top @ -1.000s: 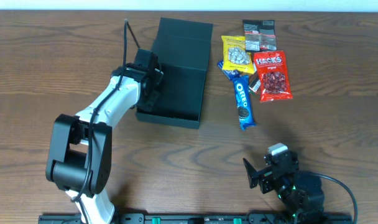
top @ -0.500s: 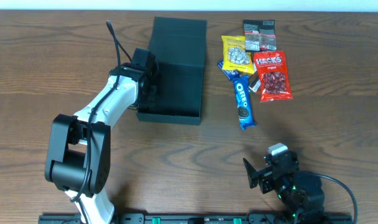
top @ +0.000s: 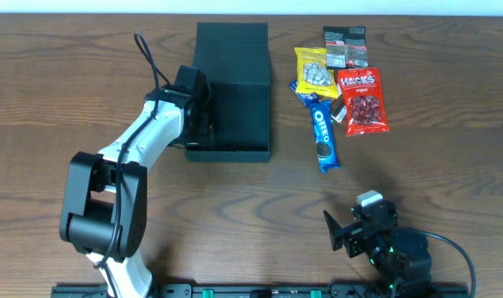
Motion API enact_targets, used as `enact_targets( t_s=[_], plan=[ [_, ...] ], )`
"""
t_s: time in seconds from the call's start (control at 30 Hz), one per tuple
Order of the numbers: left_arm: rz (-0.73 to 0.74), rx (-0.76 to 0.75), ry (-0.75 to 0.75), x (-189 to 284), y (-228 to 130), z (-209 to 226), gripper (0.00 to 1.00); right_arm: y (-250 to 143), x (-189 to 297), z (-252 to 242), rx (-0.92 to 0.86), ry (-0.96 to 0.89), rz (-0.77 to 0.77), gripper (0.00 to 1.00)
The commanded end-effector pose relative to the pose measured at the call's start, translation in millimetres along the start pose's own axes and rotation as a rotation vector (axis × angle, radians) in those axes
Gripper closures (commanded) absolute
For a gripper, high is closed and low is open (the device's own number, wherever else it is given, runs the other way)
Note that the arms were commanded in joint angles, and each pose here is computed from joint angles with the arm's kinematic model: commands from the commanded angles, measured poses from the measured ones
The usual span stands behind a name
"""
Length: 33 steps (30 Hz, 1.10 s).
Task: Pack container
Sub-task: 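Push the black box right to the table center with the left gripper, then reach the right gripper to the blue Oreo pack and grasp it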
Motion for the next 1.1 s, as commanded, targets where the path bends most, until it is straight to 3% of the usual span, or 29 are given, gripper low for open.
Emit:
enact_targets(
  t_s=[0.0,0.07,0.37,0.7,0.8,0.9,1.03,1.07],
  plan=[
    [-0.001,0.007,-0.023,11.0,-0.5,0.3,0.06,-1.1,-0.1,-1.9,-0.023,-0.018,0.001,0.01],
    [-0.024,0.003,-0.036,22.9,-0.7,0.8,0.02,-1.1,-0.1,-1.9,-0.023,-0.018,0.001,0.01],
    [-0.252,-0.029,-0.158,122.4,-11.3,10.9,0.04,-1.1,-0.1,-1.9,-0.023,-0.018,0.001,0.01],
    [-0.458,-0.17,-0.224,200.1,-41.6,32.3,0.05,7.4,0.3,-4.9,-0.025,-0.043,-0.055,0.01],
    [-0.484,-0.207,-0.216,209.0,-47.7,37.1,0.05,28.1,3.7,5.5,-0.296,0.167,-0.201,0.01],
    [-0.51,-0.231,-0.207,214.9,-50.4,39.8,0.05,31.4,7.4,18.1,-0.705,0.401,-0.142,0.01],
    [-0.538,-0.229,-0.22,218.5,-48.6,38.9,0.04,32.0,8.1,19.7,-1.075,0.458,-0.059,0.01],
    [-0.555,-0.228,-0.226,219.6,-46.2,37.6,0.04,34.8,9.3,20.4,-1.092,0.486,-0.065,0.01]
  ],
)
Point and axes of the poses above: each gripper's point midway between its finger pads, its own x axis back along the fingers, its own z axis along the line the jaws close on, y = z × x, the point moved 10 cm from there along x, back along the fingers, and after that the axes turned 12 degrees about x, right-handed, at the moved point
